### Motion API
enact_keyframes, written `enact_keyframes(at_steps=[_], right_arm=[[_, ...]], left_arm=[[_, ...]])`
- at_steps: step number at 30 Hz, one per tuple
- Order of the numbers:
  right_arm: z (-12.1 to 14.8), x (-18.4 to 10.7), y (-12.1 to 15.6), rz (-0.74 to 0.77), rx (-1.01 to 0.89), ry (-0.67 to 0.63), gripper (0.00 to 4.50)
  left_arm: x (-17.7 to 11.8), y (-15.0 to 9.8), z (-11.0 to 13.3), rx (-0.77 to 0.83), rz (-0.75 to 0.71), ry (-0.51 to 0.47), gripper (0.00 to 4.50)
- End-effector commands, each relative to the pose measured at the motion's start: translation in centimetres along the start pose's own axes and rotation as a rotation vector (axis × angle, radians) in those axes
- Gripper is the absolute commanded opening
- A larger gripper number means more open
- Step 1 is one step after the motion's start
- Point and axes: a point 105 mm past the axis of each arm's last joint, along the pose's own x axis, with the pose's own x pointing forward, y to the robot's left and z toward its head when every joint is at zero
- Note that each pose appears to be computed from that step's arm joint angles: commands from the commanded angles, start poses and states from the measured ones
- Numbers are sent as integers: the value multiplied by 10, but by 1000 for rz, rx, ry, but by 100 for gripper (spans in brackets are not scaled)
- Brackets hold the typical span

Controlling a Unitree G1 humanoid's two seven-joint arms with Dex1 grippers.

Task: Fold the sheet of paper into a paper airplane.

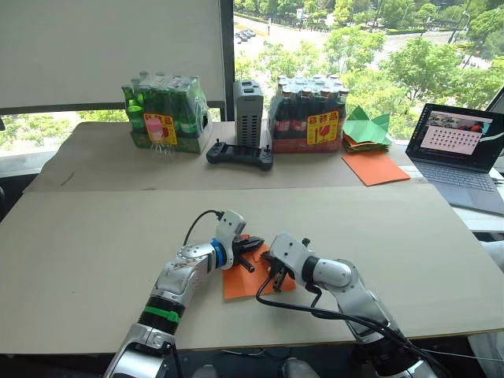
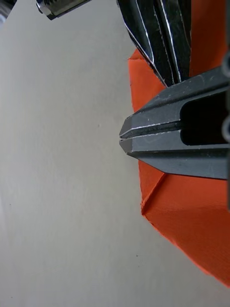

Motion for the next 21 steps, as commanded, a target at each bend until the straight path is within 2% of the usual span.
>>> enact_keyframes(at_steps=[1,12,21], right_arm=[[-20,-1,-7,-55,-12,106,3],[-44,-17,6,25,-31,223,3],[-46,-16,12,37,-28,237,3]], left_arm=[[2,-5,8,29,-15,-16,0],[1,-5,8,24,-9,-17,0],[6,-9,12,28,-23,-24,0]])
